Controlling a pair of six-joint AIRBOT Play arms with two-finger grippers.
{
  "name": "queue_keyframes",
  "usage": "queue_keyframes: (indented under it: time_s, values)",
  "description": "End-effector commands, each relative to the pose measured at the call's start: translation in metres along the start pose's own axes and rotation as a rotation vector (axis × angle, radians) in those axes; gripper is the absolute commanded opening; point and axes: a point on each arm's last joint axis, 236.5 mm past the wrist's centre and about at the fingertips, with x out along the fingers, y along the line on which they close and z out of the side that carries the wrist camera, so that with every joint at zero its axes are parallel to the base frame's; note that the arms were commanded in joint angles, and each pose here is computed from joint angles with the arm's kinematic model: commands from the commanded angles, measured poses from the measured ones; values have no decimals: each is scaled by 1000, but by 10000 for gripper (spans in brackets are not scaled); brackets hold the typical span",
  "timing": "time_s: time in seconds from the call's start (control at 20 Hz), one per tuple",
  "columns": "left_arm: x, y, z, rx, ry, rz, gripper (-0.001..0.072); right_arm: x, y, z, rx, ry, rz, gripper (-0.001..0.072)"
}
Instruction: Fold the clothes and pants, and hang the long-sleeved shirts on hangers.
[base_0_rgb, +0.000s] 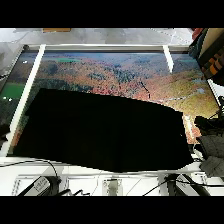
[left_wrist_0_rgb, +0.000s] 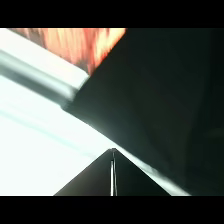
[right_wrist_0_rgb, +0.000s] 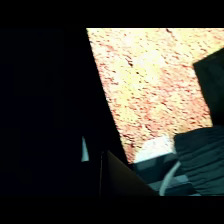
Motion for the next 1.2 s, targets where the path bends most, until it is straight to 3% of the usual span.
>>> queue_keyframes:
  time_s: [0.0, 0.05, 0.1, 0.15, 0.6, 1.1, 1.15]
  values:
    - [27, -12, -42, -147, 48, -211, 44, -1, 19, 2, 34, -7, 79, 18]
    - [33, -15, -44, -197, 40, -258, 239, -1, 19, 0, 34, 2, 82, 18]
    - [40, -14, -46, -254, 28, -290, 516, -1, 20, -2, 33, 10, 84, 18]
    - [47, -11, -47, -305, 17, -302, 564, -2, 20, -4, 33, 17, 86, 18]
    - [86, 18, -40, -506, -127, -268, 564, -2, 22, -8, 34, 37, 93, 19]
    - [114, 25, -39, -536, -110, -256, 562, -4, 30, -26, 36, 112, 125, 19]
    - [115, 28, -35, -542, -128, -251, 537, -4, 31, -28, 37, 119, 129, 18]
